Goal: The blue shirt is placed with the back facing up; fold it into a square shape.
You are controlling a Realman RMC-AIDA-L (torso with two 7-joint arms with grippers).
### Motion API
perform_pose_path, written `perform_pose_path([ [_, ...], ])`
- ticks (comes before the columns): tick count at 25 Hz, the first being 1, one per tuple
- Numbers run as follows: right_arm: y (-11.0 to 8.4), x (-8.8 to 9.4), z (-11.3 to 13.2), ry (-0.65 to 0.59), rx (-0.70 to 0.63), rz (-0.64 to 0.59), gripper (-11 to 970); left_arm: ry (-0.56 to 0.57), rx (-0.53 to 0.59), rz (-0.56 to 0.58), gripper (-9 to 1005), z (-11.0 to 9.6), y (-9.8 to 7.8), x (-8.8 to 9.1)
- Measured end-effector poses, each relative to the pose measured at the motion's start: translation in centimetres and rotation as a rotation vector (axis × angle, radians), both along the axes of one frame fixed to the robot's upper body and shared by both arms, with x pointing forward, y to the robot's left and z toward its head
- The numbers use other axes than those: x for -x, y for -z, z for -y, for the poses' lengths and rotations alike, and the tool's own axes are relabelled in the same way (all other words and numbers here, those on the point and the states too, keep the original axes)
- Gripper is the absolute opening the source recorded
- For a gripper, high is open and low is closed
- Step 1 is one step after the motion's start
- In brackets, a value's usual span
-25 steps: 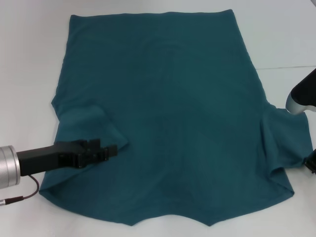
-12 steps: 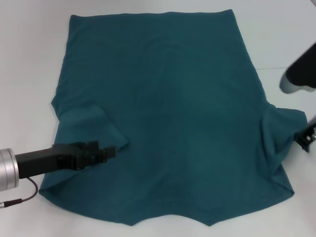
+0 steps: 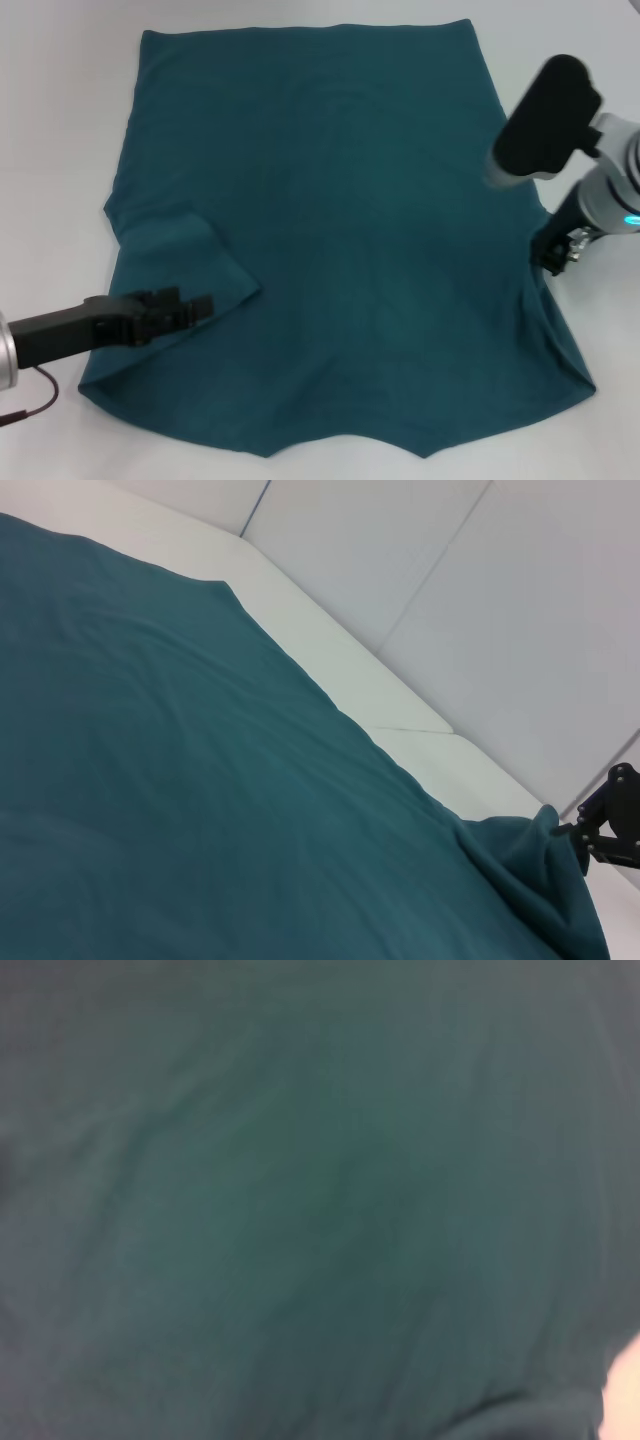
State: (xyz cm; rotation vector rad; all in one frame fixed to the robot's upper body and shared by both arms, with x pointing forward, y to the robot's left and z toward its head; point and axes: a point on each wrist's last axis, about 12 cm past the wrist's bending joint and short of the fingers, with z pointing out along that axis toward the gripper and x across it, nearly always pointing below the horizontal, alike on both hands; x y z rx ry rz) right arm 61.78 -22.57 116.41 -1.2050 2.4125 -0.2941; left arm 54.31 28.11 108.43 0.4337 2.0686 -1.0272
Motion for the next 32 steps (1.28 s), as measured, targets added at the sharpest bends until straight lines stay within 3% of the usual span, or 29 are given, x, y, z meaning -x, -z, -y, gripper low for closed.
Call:
perform_pose_path([
  [15, 0.3, 0.7, -4.9, -0.274, 0.121, -0.009, 78, -0.045, 0.003, -0.021, 730, -1.2, 0.7, 1.0],
  [31, 0.8, 1.2, -5.6, -0.311, 0.117, -0.016, 128, -0.053, -0.005, -0.020, 732, -1.4, 1.0, 1.3],
  [32, 0.8, 1.1, -5.7, -0.307, 0.113, -0.012, 197, -0.053, -0.006, -0.021, 733, -1.4, 1.0, 1.3],
])
